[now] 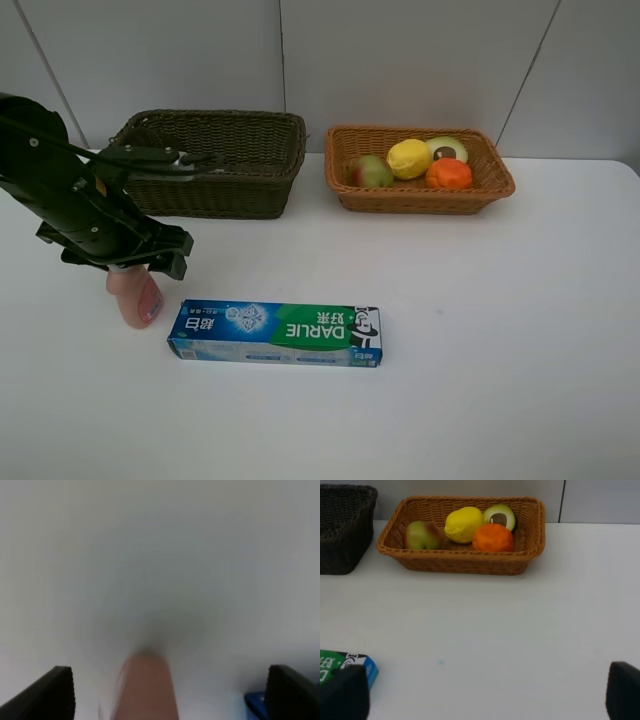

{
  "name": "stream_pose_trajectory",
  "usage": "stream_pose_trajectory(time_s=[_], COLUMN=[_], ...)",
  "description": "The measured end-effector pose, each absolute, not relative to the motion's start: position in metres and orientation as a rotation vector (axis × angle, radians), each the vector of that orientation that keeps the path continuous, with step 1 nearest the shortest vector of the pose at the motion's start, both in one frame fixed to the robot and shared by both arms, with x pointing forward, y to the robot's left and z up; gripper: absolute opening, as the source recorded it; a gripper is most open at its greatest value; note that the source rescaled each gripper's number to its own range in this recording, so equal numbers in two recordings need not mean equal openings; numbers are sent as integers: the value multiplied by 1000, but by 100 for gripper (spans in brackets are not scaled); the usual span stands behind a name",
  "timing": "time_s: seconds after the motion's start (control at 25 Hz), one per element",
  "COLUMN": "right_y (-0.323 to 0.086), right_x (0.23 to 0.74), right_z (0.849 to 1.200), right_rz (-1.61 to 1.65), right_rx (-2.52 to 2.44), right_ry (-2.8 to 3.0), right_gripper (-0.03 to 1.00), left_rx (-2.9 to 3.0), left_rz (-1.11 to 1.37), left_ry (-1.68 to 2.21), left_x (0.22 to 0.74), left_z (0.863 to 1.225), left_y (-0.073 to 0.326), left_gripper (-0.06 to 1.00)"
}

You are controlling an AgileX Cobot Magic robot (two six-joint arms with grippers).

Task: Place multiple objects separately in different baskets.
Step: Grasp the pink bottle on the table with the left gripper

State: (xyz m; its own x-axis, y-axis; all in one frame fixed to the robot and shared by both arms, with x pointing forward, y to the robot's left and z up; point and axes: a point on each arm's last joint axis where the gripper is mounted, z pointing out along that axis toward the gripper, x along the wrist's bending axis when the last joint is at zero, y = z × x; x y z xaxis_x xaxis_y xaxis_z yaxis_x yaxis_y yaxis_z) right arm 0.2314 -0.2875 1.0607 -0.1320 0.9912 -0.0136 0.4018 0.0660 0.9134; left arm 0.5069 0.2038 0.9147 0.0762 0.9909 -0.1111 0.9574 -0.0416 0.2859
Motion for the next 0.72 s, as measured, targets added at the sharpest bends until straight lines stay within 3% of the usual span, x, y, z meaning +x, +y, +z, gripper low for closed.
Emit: stream_pose_trajectory(time_s=[0.32, 0.44, 0.6, 0.72], right_y=[-287, -287, -287, -287], right_x=[231, 231, 231, 231], right_z=[1061, 1061, 1061, 1061], right_rz=[1045, 1045, 1045, 1045], right_rx=[1415, 1415, 1415, 1415], right_ry=[1631, 1631, 1631, 1631], right_gripper=[100, 100, 100, 100], left_rx=[2094, 2092, 2093, 2092], left_rz=[161, 161, 161, 161], left_ry=[1957, 1960, 1959, 1960], left_x=[506, 506, 506, 506], left_z=[912, 912, 912, 912], left_y=[204, 204, 204, 204], left_gripper=[98, 86, 46, 45])
